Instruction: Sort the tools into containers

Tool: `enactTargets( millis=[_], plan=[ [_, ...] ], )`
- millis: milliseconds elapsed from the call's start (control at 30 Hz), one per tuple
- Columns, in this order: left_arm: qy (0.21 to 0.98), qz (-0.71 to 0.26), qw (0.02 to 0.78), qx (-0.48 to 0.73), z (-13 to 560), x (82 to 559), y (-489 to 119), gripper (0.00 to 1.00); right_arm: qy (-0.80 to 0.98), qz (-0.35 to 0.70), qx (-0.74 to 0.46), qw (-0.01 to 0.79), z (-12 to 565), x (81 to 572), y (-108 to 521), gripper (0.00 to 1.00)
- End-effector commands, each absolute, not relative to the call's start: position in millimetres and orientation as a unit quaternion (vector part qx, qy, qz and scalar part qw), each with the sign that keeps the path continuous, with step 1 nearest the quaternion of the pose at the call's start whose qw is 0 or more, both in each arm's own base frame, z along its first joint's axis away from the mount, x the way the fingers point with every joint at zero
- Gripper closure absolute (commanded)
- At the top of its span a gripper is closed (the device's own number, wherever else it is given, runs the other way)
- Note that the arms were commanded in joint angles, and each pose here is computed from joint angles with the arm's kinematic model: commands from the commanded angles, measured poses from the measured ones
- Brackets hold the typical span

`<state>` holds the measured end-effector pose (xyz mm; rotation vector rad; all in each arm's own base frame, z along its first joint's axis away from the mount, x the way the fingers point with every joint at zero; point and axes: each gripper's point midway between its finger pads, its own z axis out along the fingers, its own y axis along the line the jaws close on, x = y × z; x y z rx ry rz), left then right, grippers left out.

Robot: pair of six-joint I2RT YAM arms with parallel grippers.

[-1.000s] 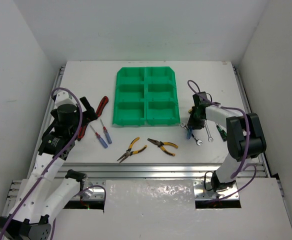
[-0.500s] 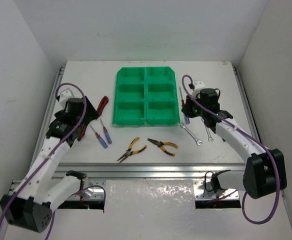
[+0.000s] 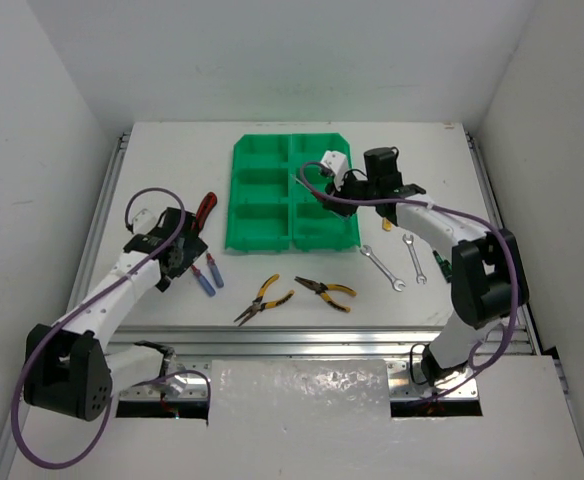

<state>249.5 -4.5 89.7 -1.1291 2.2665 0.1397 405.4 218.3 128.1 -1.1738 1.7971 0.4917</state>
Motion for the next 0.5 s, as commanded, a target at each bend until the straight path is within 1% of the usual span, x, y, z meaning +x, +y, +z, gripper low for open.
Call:
enactTargets(
  millis=[0, 33, 67, 100, 133, 233, 333, 400, 467],
  plan=[
    [0.841, 0.044, 0.296, -0.450, 72.3, 255.9, -7.5, 0.01, 0.687, 0.208, -0.521, 0.461, 139.8, 413.0, 233.6, 0.70],
    [0.842, 0.043, 0.294, -0.451, 68.4, 255.8, -8.1, 0.02, 0.689, 0.208, -0.522, 0.459, 140.4, 412.4, 233.6, 0.65],
    [0.842, 0.047, 0.288, -0.453, 59.8, 253.5, -8.0, 0.08, 0.686, 0.212, -0.522, 0.460, 141.1, 410.2, 234.5, 0.57],
    [0.843, 0.049, 0.286, -0.454, 56.1, 252.6, -7.6, 0.12, 0.686, 0.213, -0.519, 0.462, 142.6, 409.0, 234.5, 0.40],
    [0.842, 0.052, 0.285, -0.454, 53.5, 252.3, -7.2, 0.13, 0.679, 0.213, -0.522, 0.470, 151.2, 406.5, 236.4, 0.24],
    [0.843, 0.063, 0.276, -0.458, 42.6, 252.4, -5.7, 0.16, 0.675, 0.213, -0.514, 0.484, 164.8, 402.7, 236.6, 0.23],
    [0.845, 0.066, 0.273, -0.455, 35.7, 260.6, -7.1, 0.21, 0.668, 0.225, -0.504, 0.499, 186.1, 390.1, 240.2, 0.21],
    [0.851, 0.070, 0.264, -0.449, 28.7, 264.7, -9.1, 0.21, 0.658, 0.233, -0.504, 0.509, 196.4, 376.2, 244.8, 0.16],
    [0.853, 0.076, 0.258, -0.447, 23.5, 268.7, -9.5, 0.21, 0.653, 0.233, -0.501, 0.518, 201.5, 366.4, 245.7, 0.15]
  ],
)
